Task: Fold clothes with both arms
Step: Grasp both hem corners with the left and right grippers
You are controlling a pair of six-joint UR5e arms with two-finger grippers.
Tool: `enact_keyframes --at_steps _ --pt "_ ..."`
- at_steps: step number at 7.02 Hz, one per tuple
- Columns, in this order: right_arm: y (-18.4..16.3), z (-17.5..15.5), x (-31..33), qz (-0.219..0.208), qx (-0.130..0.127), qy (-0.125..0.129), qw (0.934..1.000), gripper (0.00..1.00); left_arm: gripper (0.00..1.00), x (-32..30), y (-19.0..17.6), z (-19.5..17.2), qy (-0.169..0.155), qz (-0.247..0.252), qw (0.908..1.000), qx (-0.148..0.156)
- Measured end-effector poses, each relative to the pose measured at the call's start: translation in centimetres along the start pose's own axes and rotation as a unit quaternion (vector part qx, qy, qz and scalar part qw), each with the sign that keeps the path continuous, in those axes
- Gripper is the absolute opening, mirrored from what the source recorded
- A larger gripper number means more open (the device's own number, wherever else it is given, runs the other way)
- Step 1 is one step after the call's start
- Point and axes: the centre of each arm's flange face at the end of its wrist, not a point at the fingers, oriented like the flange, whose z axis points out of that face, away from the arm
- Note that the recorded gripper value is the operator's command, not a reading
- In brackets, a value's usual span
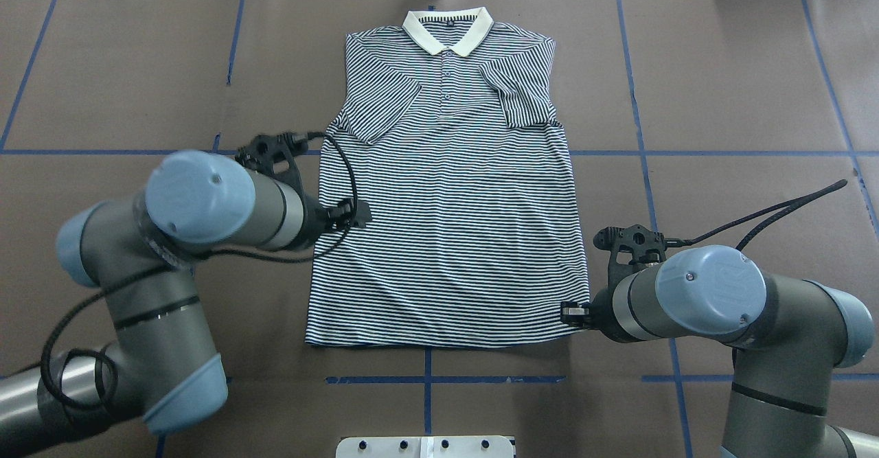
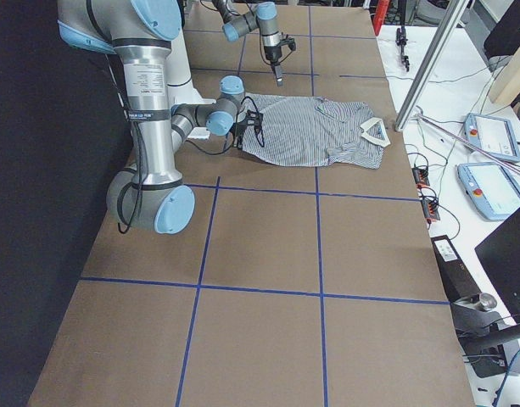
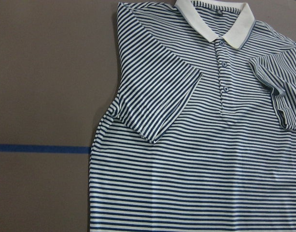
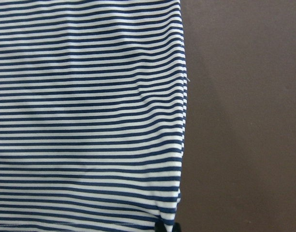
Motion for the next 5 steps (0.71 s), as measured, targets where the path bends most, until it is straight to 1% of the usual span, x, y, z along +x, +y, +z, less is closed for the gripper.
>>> enact_keyframes --at_steps 1,2,3,5 --pt "-0.2 -0.4 -0.1 0.001 0.002 -0.003 1.0 0.0 0.98 -0.8 4.0 1.3 -0.028 -0.029 0.9992 -0.003" --pt "-0.6 -0.7 -0.1 0.003 0.004 -0.006 1.0 0.0 0.97 -1.6 7.1 2.5 -0.053 -0.051 0.9973 -0.001" --pt "-1.0 -1.0 -0.1 0.006 0.004 -0.009 0.9999 0.0 0.96 -2.3 9.2 3.4 -0.07 -0.064 0.9955 0.003" --pt "-1.7 -1.5 0.1 0.012 0.002 -0.012 0.9998 0.0 0.93 -3.4 11.1 4.7 -0.09 -0.071 0.9933 0.008"
